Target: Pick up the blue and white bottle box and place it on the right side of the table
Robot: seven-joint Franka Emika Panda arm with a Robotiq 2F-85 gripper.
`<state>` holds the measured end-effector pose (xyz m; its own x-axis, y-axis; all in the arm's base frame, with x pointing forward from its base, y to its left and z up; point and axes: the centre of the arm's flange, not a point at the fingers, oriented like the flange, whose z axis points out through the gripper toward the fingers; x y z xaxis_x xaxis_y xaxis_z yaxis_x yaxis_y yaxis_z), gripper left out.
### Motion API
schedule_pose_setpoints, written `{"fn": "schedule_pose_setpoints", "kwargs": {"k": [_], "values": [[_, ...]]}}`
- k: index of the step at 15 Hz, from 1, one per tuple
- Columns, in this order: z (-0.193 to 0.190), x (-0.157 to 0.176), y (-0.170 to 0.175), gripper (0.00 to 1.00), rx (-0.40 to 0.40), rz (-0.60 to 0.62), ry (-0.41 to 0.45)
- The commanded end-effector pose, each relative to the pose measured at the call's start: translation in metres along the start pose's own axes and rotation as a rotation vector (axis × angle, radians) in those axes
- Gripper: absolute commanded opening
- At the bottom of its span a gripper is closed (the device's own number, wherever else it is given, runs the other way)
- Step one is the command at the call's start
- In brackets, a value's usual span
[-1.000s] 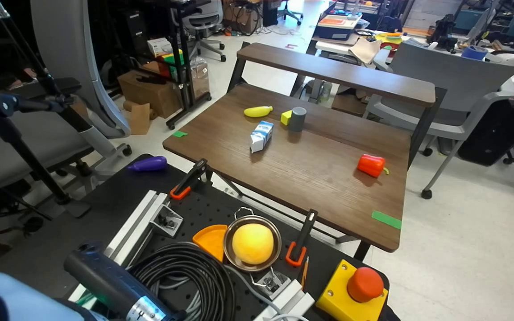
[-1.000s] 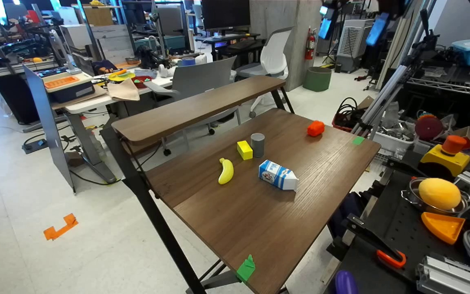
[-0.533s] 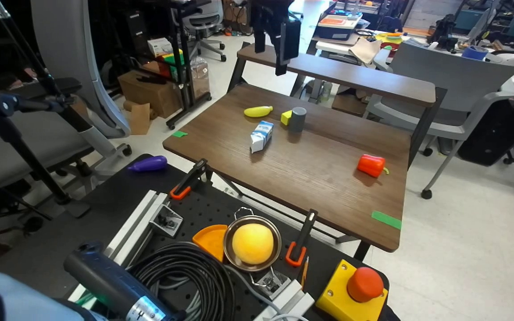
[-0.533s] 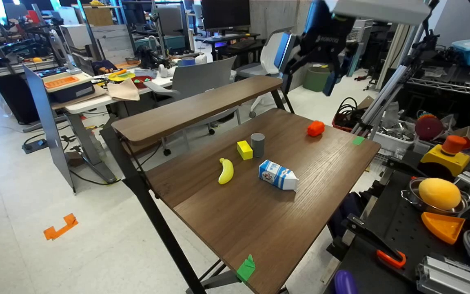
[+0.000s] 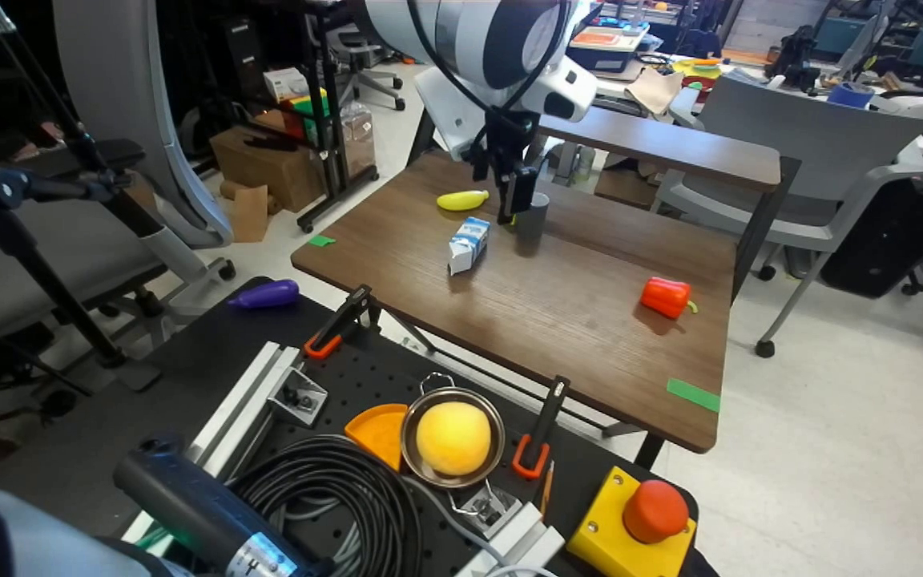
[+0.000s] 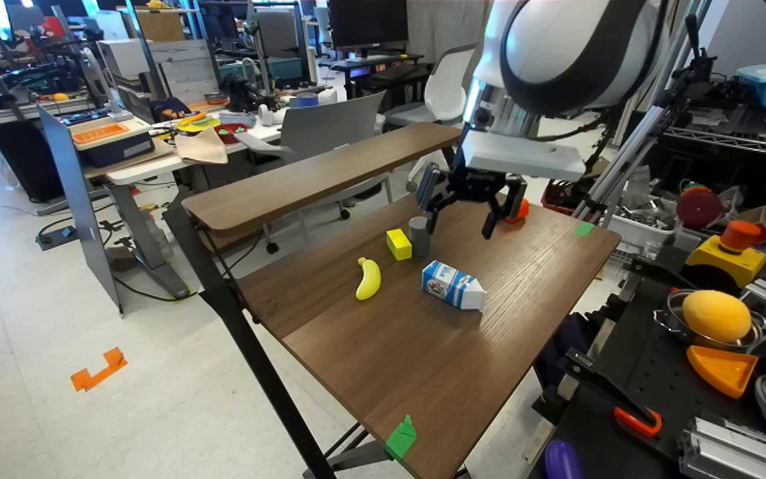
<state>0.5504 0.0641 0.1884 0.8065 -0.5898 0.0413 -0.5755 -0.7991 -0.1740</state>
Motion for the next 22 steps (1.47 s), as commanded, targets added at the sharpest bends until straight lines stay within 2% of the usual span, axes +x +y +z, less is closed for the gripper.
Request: {"fn": "schedule_pose_setpoints", "kwargs": {"k": [1, 7, 15, 16, 17, 22], "values": [[0.046, 0.008, -0.025, 1.00, 0.027, -0.058, -0.033], [0.083, 0.000, -0.043, 1.00, 0.003, -0.150, -0.079], [0.100, 0.005, -0.042, 1.00, -0.071, -0.156, -0.109], [0.101, 0.005, -0.042, 0.75, -0.084, -0.157, -0.112], [0.101, 0.005, -0.042, 0.72, -0.091, -0.159, -0.115], [0.094, 0.004, -0.042, 0.34, -0.122, -0.157, -0.131]]}}
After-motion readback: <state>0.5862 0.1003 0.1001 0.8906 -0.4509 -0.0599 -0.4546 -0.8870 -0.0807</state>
